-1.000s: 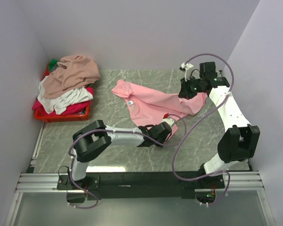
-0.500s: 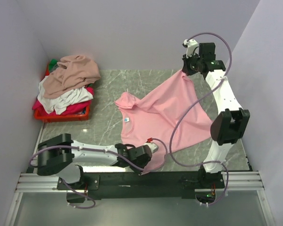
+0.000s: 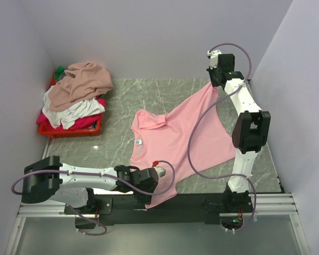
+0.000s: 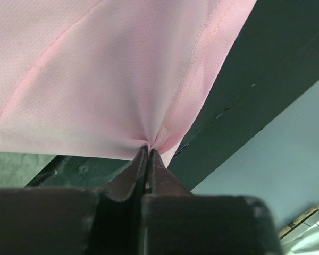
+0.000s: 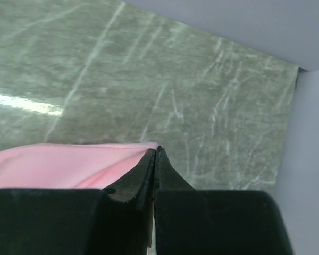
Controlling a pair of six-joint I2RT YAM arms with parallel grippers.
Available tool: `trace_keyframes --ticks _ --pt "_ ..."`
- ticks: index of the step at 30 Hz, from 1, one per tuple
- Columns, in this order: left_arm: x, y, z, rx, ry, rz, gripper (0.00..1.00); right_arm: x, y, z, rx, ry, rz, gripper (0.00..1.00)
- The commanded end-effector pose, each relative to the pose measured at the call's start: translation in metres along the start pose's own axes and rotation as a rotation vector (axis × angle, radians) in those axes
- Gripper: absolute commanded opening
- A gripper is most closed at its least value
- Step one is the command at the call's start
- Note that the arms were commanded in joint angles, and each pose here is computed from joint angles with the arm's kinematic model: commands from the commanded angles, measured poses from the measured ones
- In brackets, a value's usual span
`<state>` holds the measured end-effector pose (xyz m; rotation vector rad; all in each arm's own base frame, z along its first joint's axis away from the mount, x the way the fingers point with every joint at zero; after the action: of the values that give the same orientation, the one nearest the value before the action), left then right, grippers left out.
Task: Fold and stack the t-shirts
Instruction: Flatten the tshirt out
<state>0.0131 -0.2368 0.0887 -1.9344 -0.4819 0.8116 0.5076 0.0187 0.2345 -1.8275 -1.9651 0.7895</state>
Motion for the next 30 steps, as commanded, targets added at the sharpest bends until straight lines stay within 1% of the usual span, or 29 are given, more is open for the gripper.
trace_keyframes --ticks 1,2,3,4,5,6,7,9,10,12,13,14,15,16,17,18,19,20,21,22,24,25,27,28,29,30 --pt "0.002 -0.005 0.002 0.015 -0.063 -0.039 0.1 -0.022 0.005 -0.02 -0.08 -0.009 0.108 0.0" --pt "0.002 -0.008 -0.006 -0.003 -0.08 -0.057 0.23 -0.021 0.008 -0.014 -0.048 -0.018 0.093 0.22" --pt "0.003 -0.011 -0.013 -0.039 -0.095 -0.083 0.45 -0.019 0.01 -0.009 -0.029 -0.028 0.075 0.36" --pt "0.002 -0.02 -0.031 -0.095 -0.118 -0.072 0.51 -0.015 0.009 -0.006 -0.021 -0.036 0.035 0.48" --pt "0.002 -0.026 -0.041 -0.131 -0.133 -0.063 0.56 -0.014 0.001 -0.008 -0.031 -0.037 0.018 0.64" --pt "0.002 -0.033 -0.053 -0.173 -0.129 -0.041 0.6 -0.012 -0.001 0.0 -0.015 -0.039 0.009 0.69" --pt "0.007 -0.049 -0.078 -0.26 -0.168 -0.017 0.61 -0.006 -0.014 -0.006 -0.044 -0.045 -0.045 0.75" --pt "0.016 -0.065 -0.104 -0.352 -0.171 0.008 0.61 -0.005 -0.025 0.003 -0.029 -0.05 -0.107 0.77" --pt "0.029 -0.082 -0.126 -0.427 -0.207 0.001 0.61 0.003 -0.042 -0.003 -0.063 -0.062 -0.203 0.77" --pt "0.048 -0.097 -0.15 -0.504 -0.194 -0.028 0.61 0.012 -0.057 0.017 -0.019 -0.081 -0.341 0.77" --pt "0.067 -0.109 -0.171 -0.554 -0.223 -0.086 0.61 0.016 -0.075 0.017 -0.042 -0.132 -0.399 0.77" --pt "0.079 -0.113 -0.18 -0.569 -0.22 -0.131 0.62 0.033 -0.083 0.041 0.013 -0.14 -0.56 0.77" --pt "0.094 -0.118 -0.189 -0.582 -0.177 -0.196 0.63 0.039 -0.092 0.052 0.025 -0.162 -0.626 0.77" --pt "0.119 -0.122 -0.203 -0.58 -0.206 -0.274 0.63 0.044 -0.108 0.056 0.007 -0.189 -0.673 0.77" --pt "0.137 -0.124 -0.21 -0.58 -0.208 -0.368 0.63 0.054 -0.119 0.066 0.003 -0.18 -0.766 0.77" --pt "0.152 -0.124 -0.215 -0.56 -0.153 -0.424 0.63 0.06 -0.122 0.088 0.034 -0.194 -0.819 0.77" --pt "0.169 -0.122 -0.224 -0.546 -0.161 -0.472 0.63 0.063 -0.138 0.092 0.017 -0.198 -0.845 0.77" --pt "0.177 -0.121 -0.229 -0.542 -0.148 -0.497 0.63 0.065 -0.144 0.099 0.022 -0.196 -0.86 0.77" --pt "0.184 -0.119 -0.232 -0.528 -0.092 -0.513 0.63 0.068 -0.148 0.114 0.049 -0.186 -0.877 0.77" --pt "0.192 -0.11 -0.237 -0.499 -0.075 -0.518 0.63 0.068 -0.159 0.115 0.027 -0.206 -0.873 0.77" --pt "0.202 -0.101 -0.237 -0.439 -0.015 -0.553 0.62 0.069 -0.166 0.132 0.057 -0.201 -0.867 0.77" --pt "0.21 -0.093 -0.239 -0.401 -0.006 -0.565 0.62 0.069 -0.172 0.132 0.038 -0.211 -0.86 0.77" --pt "0.222 -0.08 -0.235 -0.342 -0.001 -0.593 0.61 0.071 -0.176 0.144 0.053 -0.197 -0.865 0.77" --pt "0.229 -0.079 -0.236 -0.339 -0.021 -0.586 0.61 0.071 -0.179 0.145 0.039 -0.2 -0.863 0.77" --pt "0.233 -0.077 -0.238 -0.346 -0.044 -0.569 0.57 0.072 -0.179 0.15 0.048 -0.189 -0.865 0.77" --pt "0.235 -0.069 -0.239 -0.35 -0.089 -0.507 0.55 0.073 -0.179 0.152 0.048 -0.182 -0.866 0.77"
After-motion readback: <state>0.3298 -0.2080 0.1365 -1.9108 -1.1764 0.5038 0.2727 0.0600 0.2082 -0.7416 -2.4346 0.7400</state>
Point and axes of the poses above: each gripper's point midway between its finger pads, its own y axis out along the fingers, its own x axis along the line the jaws close on, z = x × y, the point moved 7 cm from there along -y, back along the fingers, and after that the axes turned 10 degrees about y, right-handed, at the moved point
